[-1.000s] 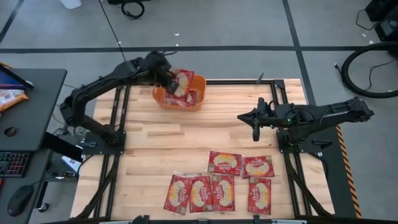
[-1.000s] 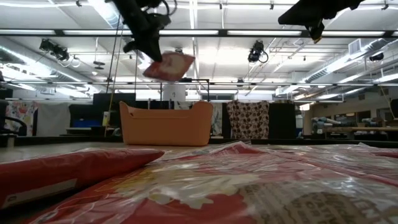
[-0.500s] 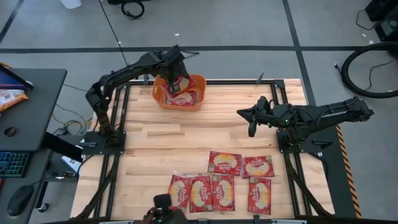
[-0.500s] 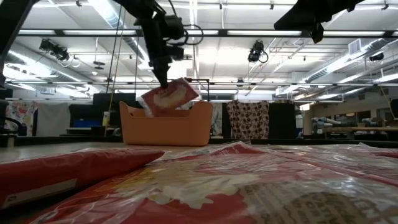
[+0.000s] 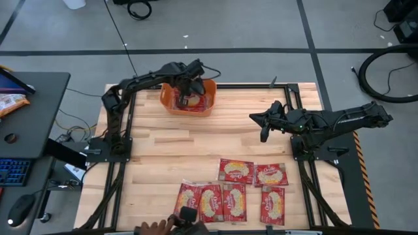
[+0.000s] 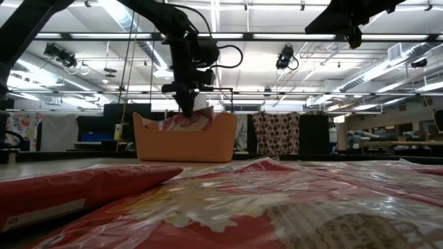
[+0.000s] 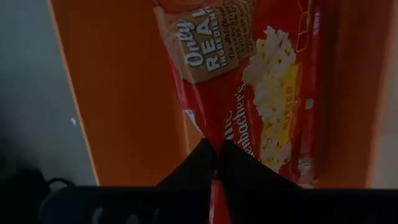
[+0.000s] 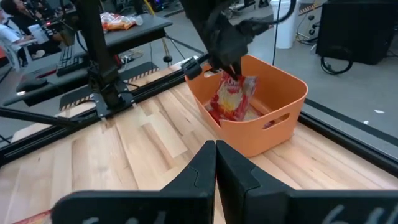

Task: Sort popcorn bags into baskets
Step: Put the red popcorn bag into the orange container

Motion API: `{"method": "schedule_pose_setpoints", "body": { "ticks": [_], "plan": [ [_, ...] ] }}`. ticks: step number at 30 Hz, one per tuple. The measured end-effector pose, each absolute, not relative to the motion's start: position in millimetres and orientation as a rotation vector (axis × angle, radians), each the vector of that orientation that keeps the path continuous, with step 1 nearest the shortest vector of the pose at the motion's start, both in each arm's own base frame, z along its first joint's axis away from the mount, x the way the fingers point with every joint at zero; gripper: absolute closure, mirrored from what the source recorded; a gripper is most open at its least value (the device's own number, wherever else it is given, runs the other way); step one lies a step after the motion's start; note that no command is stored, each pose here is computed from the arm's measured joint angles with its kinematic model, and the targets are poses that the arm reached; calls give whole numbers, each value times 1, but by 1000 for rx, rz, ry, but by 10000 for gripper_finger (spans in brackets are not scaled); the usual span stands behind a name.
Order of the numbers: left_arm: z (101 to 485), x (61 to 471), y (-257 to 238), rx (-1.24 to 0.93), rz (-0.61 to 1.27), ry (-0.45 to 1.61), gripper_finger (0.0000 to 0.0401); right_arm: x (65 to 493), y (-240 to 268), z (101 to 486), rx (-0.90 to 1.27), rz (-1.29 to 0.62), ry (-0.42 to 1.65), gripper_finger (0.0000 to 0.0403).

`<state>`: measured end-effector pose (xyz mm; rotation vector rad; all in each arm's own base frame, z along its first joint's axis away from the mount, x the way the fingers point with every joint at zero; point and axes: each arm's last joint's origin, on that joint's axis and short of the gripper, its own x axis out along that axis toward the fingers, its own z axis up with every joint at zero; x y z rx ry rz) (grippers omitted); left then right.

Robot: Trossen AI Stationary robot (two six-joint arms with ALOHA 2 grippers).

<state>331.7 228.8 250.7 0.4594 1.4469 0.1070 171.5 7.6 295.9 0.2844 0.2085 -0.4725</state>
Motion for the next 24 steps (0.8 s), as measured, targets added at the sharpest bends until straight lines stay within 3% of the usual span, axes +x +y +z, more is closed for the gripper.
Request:
{"method": "schedule_pose_setpoints", "body": {
  "ticks": [9,13,15,20,24],
  "plan": [
    [256,343,212,537,142,1436,260,172,8,296,282,-471,205,386],
    [268,347,193,473,219,1400,233,172,8,296,278,-465,206,386],
    [274,346,176,352,155,1362,230,172,8,297,278,-463,205,386],
    [284,344,130,-29,-213,1236,234,172,9,296,270,-416,221,386],
    [283,347,100,-170,-305,1282,244,173,10,296,247,-378,233,386]
  ]
}}
